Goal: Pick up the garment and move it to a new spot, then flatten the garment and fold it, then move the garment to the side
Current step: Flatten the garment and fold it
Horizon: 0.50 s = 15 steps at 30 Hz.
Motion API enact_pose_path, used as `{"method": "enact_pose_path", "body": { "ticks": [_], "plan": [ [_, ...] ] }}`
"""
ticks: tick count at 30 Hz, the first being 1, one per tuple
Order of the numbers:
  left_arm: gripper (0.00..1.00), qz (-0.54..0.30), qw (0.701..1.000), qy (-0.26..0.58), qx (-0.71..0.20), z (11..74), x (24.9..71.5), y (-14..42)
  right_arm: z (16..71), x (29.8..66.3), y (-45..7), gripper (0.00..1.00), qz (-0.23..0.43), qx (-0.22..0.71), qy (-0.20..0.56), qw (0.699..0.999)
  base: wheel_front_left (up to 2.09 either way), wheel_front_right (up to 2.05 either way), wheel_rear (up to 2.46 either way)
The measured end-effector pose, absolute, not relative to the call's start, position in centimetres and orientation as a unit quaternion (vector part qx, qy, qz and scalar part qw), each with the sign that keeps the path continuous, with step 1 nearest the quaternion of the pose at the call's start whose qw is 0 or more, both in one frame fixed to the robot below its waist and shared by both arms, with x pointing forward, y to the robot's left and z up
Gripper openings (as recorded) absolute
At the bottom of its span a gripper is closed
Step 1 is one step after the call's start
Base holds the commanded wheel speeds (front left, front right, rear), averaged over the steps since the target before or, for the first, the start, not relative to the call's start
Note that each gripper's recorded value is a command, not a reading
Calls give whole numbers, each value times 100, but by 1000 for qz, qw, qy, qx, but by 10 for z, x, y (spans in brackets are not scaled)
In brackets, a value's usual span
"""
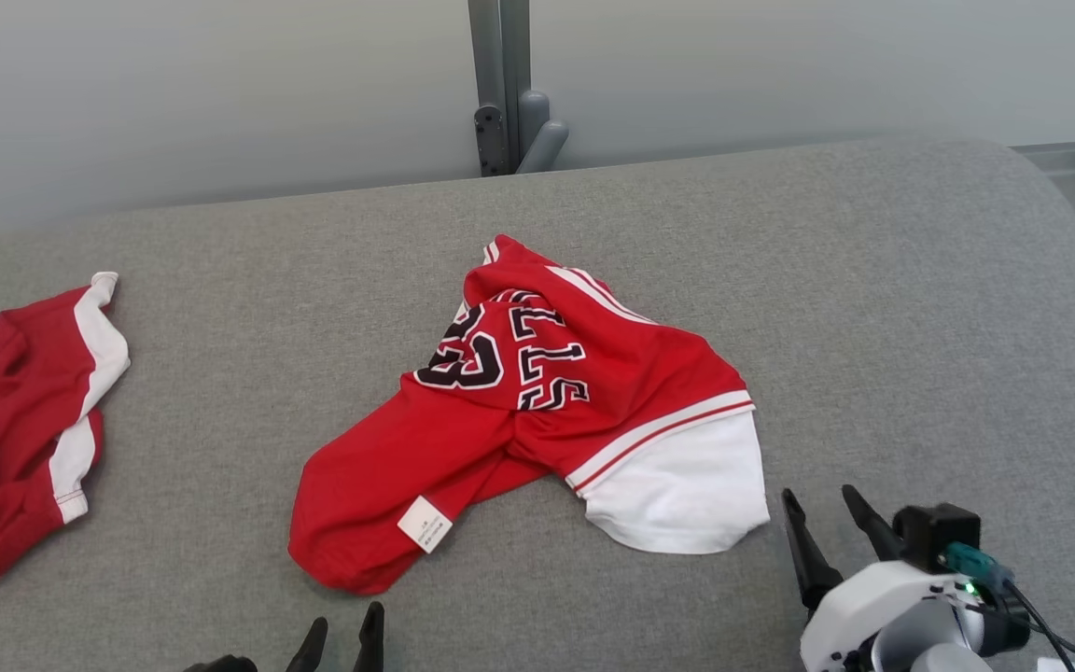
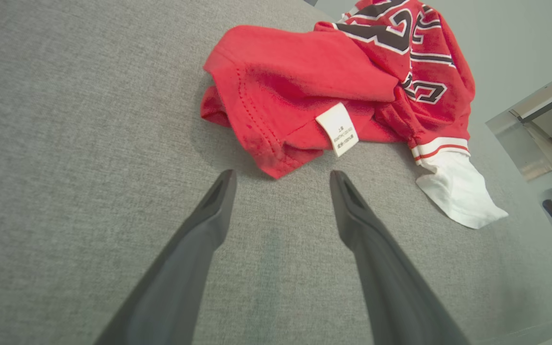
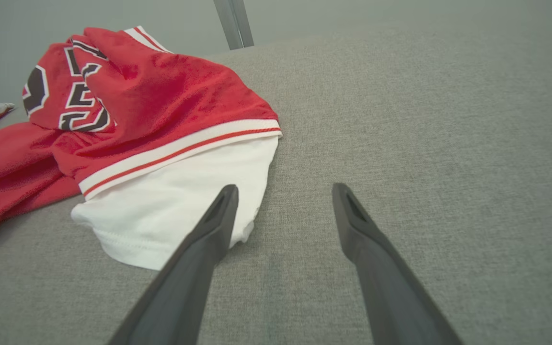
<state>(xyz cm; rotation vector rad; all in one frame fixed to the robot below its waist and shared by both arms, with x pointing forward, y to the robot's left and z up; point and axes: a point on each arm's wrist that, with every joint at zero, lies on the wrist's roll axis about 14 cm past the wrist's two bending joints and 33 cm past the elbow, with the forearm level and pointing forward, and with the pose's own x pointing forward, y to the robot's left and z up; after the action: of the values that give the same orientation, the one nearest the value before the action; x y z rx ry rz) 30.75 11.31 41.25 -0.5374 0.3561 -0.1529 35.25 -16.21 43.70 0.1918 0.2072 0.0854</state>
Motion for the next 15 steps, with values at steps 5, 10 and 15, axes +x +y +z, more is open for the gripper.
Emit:
{"method": "enact_pose_path", "body": {
  "ticks": [5,10,15],
  "plan": [
    [100,-79,938,199,-272,409,315,106,419,364,-143,100,69,103,165,978,0,0,0],
    [100,-69,935,211,-278,404,325,107,407,369,-132,100,88,96,200,971,0,0,0],
    [100,-66,934,219,-275,399,335,107,406,376,-124,100,99,96,200,970,0,0,0]
  ]
}}
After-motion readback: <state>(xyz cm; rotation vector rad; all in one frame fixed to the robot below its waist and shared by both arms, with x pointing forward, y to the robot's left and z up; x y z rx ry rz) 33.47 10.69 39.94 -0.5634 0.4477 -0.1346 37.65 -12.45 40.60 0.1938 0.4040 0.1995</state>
